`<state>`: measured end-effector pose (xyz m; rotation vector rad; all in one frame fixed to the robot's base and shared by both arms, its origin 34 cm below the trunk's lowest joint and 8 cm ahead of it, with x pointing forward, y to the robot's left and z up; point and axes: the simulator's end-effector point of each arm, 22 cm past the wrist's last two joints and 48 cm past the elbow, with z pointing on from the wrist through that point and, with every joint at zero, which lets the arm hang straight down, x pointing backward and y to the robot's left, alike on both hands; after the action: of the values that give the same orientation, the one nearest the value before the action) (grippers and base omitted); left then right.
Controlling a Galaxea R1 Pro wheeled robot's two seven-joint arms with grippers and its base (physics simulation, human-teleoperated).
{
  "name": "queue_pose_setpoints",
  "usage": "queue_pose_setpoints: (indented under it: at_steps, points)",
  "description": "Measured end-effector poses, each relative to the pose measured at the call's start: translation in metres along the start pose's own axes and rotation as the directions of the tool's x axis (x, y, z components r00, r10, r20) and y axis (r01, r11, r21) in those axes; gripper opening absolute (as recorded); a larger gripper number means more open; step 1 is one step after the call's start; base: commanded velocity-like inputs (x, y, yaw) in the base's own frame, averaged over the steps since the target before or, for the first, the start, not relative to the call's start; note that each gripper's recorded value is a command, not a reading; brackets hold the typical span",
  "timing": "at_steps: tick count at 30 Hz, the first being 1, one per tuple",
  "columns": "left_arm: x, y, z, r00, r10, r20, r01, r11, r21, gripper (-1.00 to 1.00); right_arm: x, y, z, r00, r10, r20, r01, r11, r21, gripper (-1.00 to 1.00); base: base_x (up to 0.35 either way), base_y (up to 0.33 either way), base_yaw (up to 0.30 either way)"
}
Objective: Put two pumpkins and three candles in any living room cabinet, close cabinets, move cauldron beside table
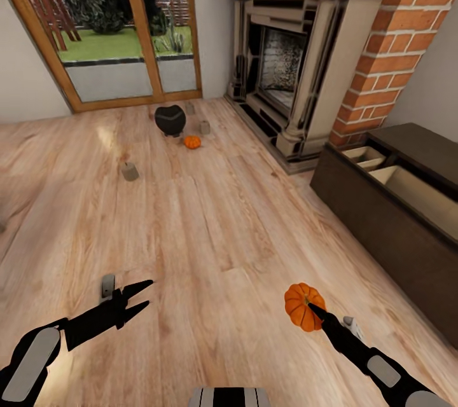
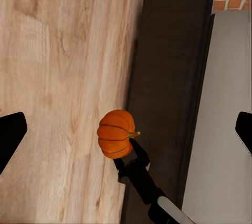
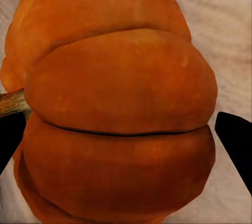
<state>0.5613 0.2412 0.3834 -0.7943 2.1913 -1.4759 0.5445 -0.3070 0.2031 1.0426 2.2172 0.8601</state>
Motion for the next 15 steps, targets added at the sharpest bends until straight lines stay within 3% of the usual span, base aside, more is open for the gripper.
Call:
queue_pose_setpoints:
  at_steps: [15]
  points:
    - [-0.005,-0.033,-0.008,0.999,0.047,0.019,-0.048,0.998,0.043,1.0,-0.017,0.033,-0.009,0.999,-0.019,0.034,0.021,0.998,-0.056,-1.0,0.0,0.0,0.28]
